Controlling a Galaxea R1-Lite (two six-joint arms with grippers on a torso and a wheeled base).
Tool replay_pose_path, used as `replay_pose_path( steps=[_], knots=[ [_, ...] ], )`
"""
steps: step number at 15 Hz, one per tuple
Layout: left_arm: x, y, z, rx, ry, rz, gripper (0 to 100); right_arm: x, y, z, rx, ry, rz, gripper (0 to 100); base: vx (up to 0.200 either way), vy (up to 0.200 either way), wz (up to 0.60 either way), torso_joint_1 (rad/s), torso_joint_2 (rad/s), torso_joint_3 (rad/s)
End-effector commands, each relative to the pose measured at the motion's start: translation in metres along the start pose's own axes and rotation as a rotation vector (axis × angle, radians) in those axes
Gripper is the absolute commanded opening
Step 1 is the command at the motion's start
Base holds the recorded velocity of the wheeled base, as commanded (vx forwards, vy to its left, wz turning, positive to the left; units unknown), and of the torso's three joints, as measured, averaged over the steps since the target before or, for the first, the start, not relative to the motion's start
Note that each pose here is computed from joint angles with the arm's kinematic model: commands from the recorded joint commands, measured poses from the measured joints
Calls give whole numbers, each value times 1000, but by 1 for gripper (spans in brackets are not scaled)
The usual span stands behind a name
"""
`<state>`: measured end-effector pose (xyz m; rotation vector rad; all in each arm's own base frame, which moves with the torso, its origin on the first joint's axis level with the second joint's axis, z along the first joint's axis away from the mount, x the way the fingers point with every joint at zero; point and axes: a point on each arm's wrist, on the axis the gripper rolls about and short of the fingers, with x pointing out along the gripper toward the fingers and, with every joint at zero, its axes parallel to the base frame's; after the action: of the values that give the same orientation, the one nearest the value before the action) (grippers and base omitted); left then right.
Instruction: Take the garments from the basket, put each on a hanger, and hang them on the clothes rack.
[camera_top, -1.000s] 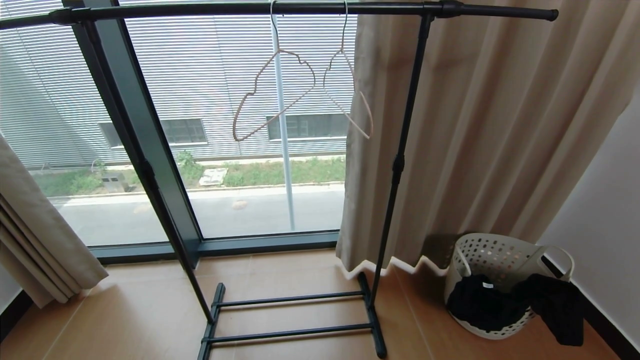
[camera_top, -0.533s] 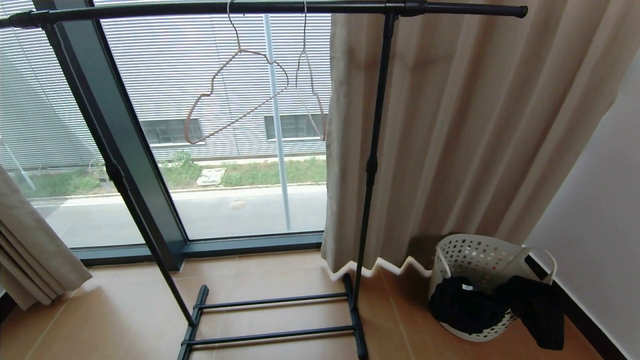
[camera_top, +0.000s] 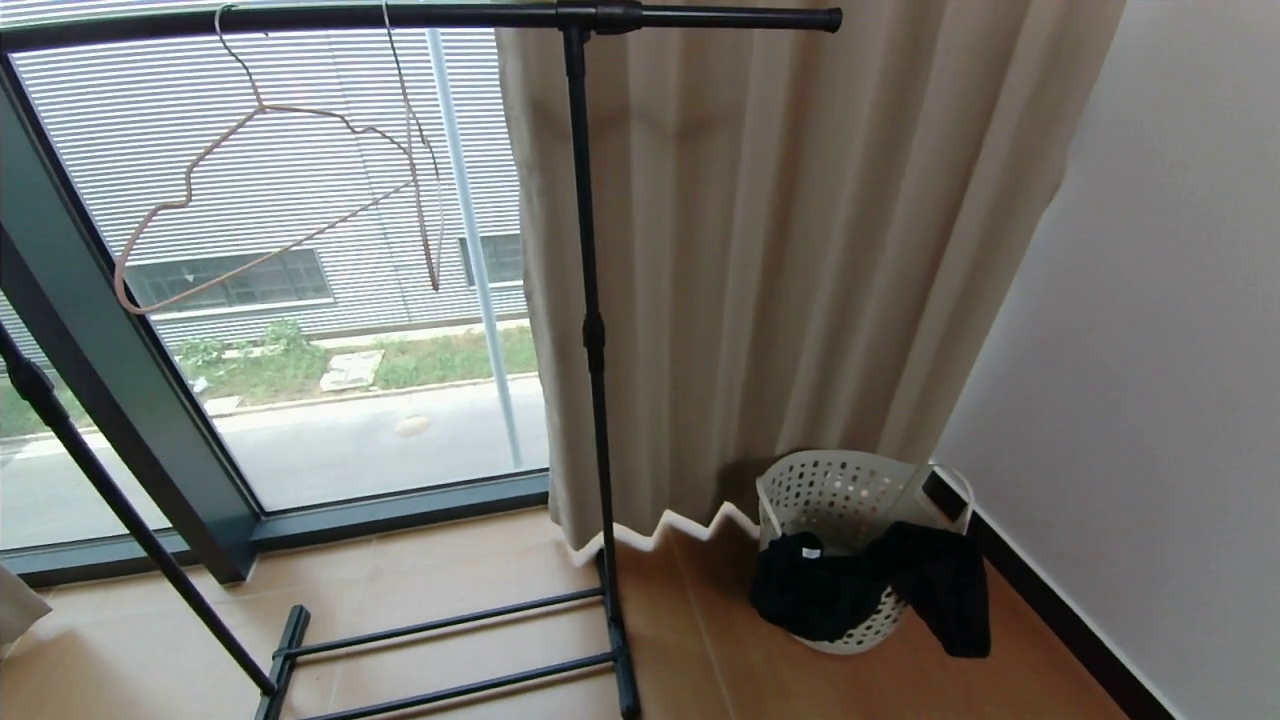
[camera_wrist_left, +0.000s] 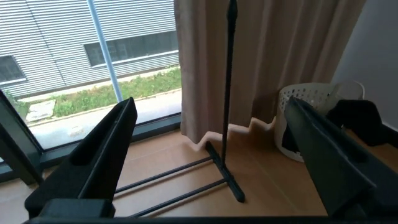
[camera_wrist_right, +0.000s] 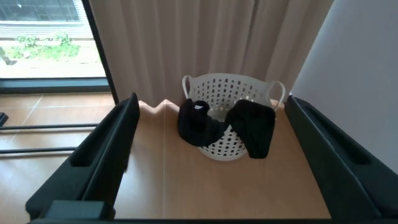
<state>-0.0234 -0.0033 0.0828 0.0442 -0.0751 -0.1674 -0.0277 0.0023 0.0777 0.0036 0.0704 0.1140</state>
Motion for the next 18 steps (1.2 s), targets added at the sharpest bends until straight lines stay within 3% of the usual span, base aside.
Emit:
replay_pose_path(
  steps=[1, 4, 6, 9, 18],
  knots=[
    [0, 0, 0, -1, 0, 0, 100, 0, 0, 0, 0, 2, 1, 100, 0, -200, -600, 22, 2, -2],
    [0, 0, 0, -1, 0, 0, 100, 0, 0, 0, 0, 2, 1, 100, 0, -67, 0, 1, 2, -1],
    [0, 0, 0, -1, 0, 0, 100, 0, 0, 0, 0, 2, 1, 100, 200, 0, 0, 0, 2, 5],
    [0, 0, 0, -1, 0, 0, 100, 0, 0, 0, 0, 2, 1, 100, 200, 0, -600, -1, 2, 4],
    [0, 0, 0, -3, -2, 5, 100, 0, 0, 0, 0, 2, 1, 100, 178, 0, 0, 2, 4, 3]
  ],
)
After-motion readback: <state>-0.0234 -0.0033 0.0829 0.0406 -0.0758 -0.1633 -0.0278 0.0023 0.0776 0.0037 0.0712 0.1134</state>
